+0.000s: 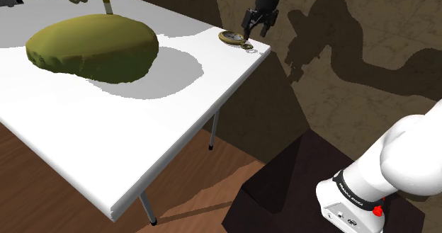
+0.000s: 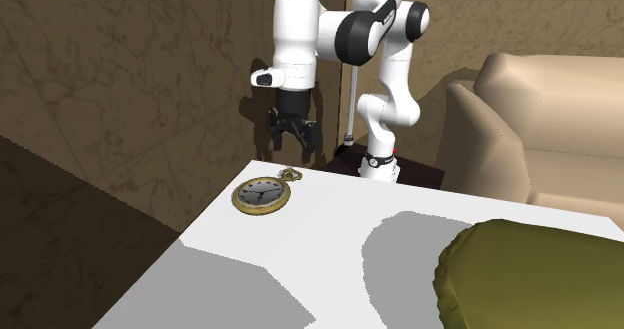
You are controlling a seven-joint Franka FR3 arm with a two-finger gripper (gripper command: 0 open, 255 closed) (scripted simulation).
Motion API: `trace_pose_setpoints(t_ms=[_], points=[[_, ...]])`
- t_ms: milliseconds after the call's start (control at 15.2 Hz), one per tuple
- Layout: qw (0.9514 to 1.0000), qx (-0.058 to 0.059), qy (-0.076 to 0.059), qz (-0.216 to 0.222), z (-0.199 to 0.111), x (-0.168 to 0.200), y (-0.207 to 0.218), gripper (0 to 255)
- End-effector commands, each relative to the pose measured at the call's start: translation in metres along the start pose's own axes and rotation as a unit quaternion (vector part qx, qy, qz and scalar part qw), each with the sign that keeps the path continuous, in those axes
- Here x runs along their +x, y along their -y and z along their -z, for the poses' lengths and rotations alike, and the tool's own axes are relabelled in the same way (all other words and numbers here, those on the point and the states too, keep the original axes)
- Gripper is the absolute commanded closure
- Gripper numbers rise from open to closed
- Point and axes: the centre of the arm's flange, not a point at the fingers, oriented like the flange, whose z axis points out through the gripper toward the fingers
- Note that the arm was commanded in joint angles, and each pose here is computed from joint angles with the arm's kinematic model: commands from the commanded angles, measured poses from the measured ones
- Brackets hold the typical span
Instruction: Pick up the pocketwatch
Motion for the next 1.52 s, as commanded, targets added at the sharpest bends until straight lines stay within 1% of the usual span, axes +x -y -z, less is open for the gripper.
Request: trace_pose_setpoints(t_ms=[0, 66, 528, 660, 726, 1320, 1452], points=[[1.0000, 0.003, -0.004, 0.007, -0.003, 0.022, 0.008, 0], [0.9999, 0.004, -0.006, 0.010, -0.004, 0.032, 0.011, 0], [0.9999, 0.004, -0.006, 0.010, -0.041, 0.028, 0.012, 0], [0.9999, 0.004, -0.006, 0.010, -0.044, 0.028, 0.012, 0], [0.9999, 0.004, -0.006, 0.010, -0.045, 0.028, 0.012, 255], [0.9999, 0.004, -0.006, 0.010, -0.044, 0.028, 0.012, 255], [0.9999, 0.004, -0.006, 0.010, -0.034, 0.029, 0.012, 255]])
